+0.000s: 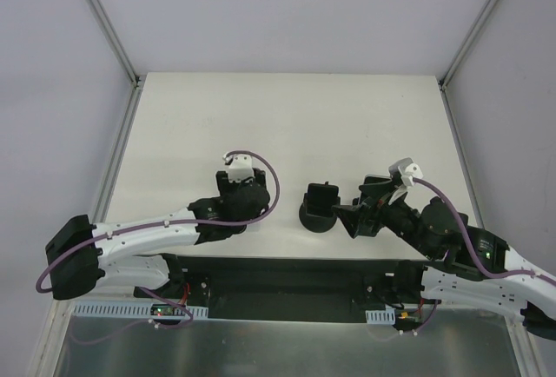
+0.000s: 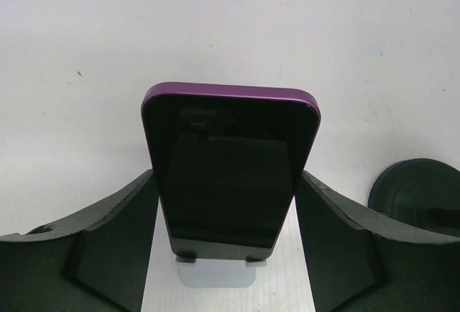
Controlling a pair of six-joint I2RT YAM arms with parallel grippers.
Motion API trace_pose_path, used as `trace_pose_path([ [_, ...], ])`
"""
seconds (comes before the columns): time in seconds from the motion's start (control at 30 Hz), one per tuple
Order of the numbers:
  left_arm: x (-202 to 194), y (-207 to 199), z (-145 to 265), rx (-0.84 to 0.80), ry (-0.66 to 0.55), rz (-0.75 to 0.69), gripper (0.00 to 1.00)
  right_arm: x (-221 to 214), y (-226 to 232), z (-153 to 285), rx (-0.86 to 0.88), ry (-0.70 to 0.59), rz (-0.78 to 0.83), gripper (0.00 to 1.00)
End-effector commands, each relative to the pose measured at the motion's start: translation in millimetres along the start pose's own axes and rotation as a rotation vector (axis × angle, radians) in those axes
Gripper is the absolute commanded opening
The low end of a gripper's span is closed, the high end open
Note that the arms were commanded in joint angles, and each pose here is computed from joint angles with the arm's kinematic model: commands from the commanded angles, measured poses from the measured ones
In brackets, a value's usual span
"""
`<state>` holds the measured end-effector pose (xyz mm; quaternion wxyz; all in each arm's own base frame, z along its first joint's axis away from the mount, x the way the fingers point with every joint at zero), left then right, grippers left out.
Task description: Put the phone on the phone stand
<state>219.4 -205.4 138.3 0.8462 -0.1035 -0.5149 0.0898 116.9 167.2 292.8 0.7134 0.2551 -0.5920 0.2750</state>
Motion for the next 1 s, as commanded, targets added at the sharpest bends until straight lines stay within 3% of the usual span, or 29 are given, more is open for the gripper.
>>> trace_pose_path([
  [0.0, -31.7, -5.2, 12.0, -0.096, 0.165, -0.01, 0.66, 8.9, 1.4, -1.5, -0.003, -0.032, -0.039, 1.0],
  [0.13, -26.7, -12.1, 24.1, -0.169, 0.194, 0.016, 0.84, 10.1, -2.4, -0.3, -0.025, -0.026, -0.038, 1.0],
  [0.17, -26.9, -13.8, 27.7, -0.186, 0.212, 0.015, 0.97, 12.3, -4.3, 1.0, -0.035, -0.027, -0.038, 1.0],
  [0.2, -22.0, -16.0, 31.8, -0.208, 0.208, 0.025, 0.99, 11.6, -8.1, 2.2, -0.055, -0.02, -0.036, 1.0],
  [0.37, -3.9, -24.8, 56.7, -0.308, 0.246, 0.042, 0.99, 14.2, -29.9, 11.6, -0.174, -0.002, -0.029, 1.0],
  [0.6, 53.1, -19.0, 99.7, -0.428, 0.161, 0.091, 0.99, 21.4, -95.4, 57.3, -0.527, 0.111, 0.093, 1.0],
  [0.67, 77.7, -21.0, 112.0, -0.462, 0.115, 0.085, 0.99, 32.5, -107.5, 73.0, -0.574, 0.085, 0.087, 1.0],
  [0.97, 198.8, -43.8, 166.8, -0.597, -0.138, 0.006, 0.99, 67.0, -127.4, 128.3, -0.482, -0.107, 0.022, 0.97],
])
Point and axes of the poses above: each gripper's point midway between its finger pads, its own z axis back along the fingers, its own y axis along the line the jaws close on, x = y × z, the point moved 2 cm from there along z, back along the fingers, and after that the axes turned 12 degrees about z, right-handed, at the moved point
